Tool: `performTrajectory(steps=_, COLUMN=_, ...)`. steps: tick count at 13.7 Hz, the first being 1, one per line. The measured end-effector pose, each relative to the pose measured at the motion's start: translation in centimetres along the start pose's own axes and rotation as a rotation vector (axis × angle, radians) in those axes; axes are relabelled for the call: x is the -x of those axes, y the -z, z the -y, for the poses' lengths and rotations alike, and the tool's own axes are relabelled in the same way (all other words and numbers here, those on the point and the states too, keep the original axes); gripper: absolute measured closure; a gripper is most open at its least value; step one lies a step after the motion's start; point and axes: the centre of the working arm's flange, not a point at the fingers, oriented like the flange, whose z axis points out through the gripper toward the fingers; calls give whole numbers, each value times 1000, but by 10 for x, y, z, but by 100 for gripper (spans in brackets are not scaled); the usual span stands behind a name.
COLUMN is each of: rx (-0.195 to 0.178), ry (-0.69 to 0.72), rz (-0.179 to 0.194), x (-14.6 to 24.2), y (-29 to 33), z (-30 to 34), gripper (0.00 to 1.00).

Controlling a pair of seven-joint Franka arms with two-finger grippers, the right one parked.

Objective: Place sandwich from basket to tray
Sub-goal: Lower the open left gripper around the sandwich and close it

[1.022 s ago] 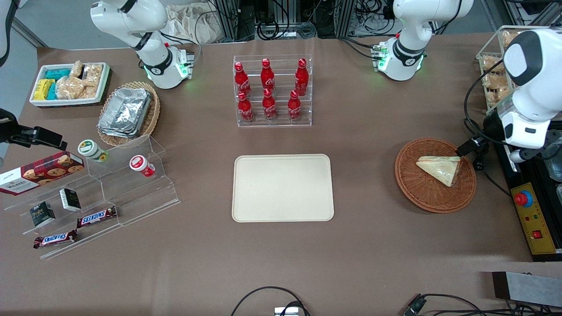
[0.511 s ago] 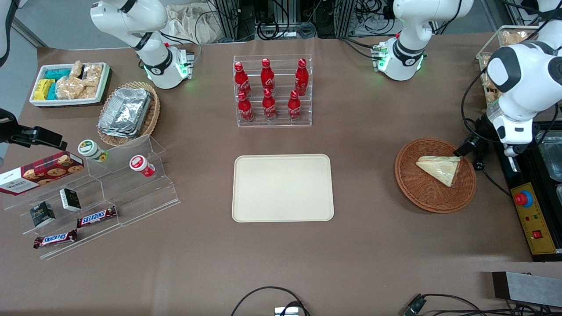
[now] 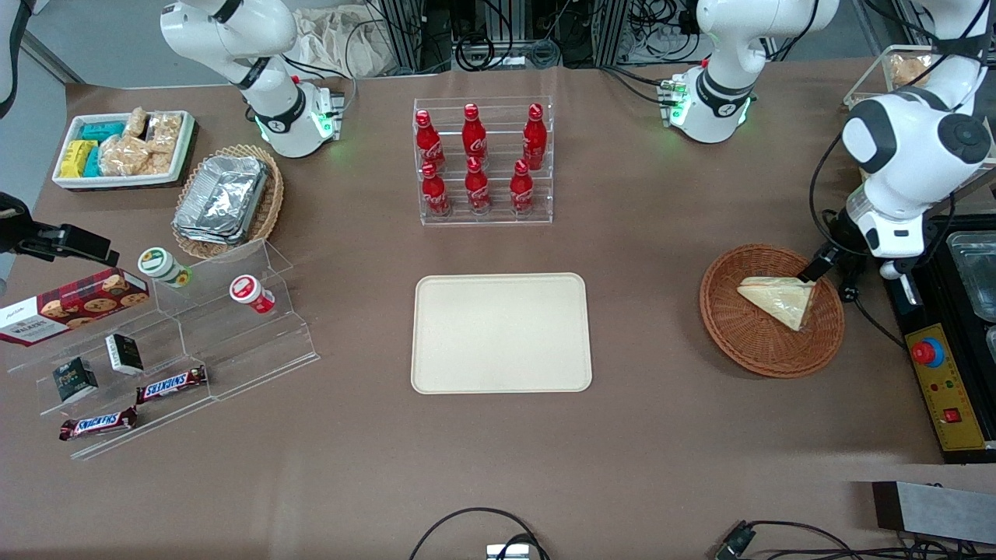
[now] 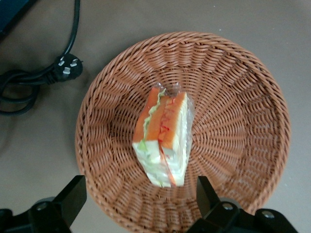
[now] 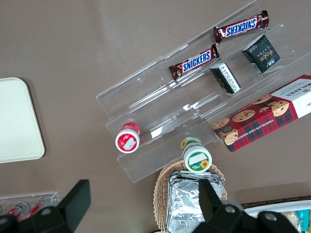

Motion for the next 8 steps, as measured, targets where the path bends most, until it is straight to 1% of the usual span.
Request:
performTrajectory(steps=5, rx=-15, ry=1, rz=-26, x=-3, y=-40, z=2, gripper=0)
performTrajectory(steps=8, rx=-19, ry=1, rz=-29, x=-3, y=-49, z=3, gripper=0)
